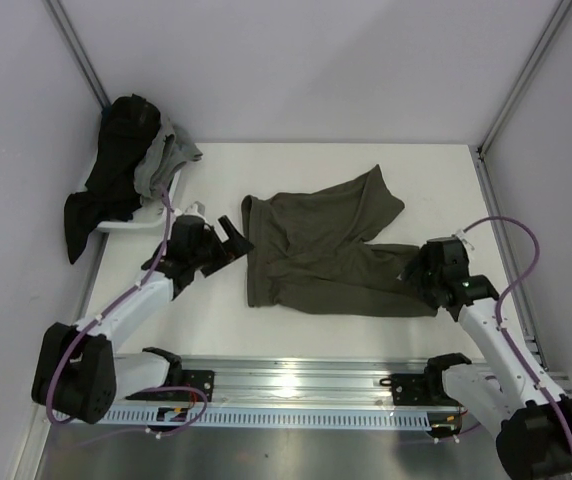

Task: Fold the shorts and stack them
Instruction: Fold the shorts

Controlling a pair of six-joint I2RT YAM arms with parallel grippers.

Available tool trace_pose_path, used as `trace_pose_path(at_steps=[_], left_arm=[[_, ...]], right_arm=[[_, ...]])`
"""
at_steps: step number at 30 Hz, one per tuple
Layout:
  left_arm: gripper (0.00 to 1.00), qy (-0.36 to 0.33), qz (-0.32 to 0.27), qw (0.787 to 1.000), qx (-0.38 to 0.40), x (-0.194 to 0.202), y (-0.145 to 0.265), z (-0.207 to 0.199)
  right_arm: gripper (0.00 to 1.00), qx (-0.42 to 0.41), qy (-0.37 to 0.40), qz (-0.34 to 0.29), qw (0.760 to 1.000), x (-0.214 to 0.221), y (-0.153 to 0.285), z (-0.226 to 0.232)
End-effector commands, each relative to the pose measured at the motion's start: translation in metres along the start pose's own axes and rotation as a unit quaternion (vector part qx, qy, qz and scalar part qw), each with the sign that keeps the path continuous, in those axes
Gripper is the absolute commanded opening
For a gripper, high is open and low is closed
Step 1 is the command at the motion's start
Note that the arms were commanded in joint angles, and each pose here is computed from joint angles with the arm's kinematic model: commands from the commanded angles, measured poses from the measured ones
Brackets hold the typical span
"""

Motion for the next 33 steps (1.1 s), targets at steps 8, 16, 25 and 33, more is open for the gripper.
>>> trace_pose_path(at_steps=[8, 16, 25, 33], left_arm=[[0.99, 0.103, 0.032, 0.994, 0.034, 0.083, 0.035, -0.030], [0.99, 0.117, 0.050, 0.991, 0.025, 0.105, 0.034, -0.041], [0.98, 0.141, 0.087, 0.986, -0.012, 0.128, 0.013, -0.033], [0.95, 0.166, 0.079, 0.982, -0.042, 0.131, 0.010, -0.026]], right_arm=[[0.65, 0.130, -0.152, 0.016, 0.980, -0.004, -0.015, -0.067], [0.63, 0.158, -0.183, -0.006, 0.970, -0.007, -0.018, -0.084], [0.55, 0.160, -0.216, -0.037, 0.963, -0.015, -0.031, -0.093], [0.52, 0.165, -0.233, -0.043, 0.957, -0.023, -0.046, -0.093]])
Point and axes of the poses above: each gripper's point midway between its finger pads, its own y axis back along the fingers, its own z axis along the line the jaws close on, x = y × z, the point moved 3 cm from there along y, back along the fingers, and after that the axes turned 14 degrees about -y, right-handed, at the moved point
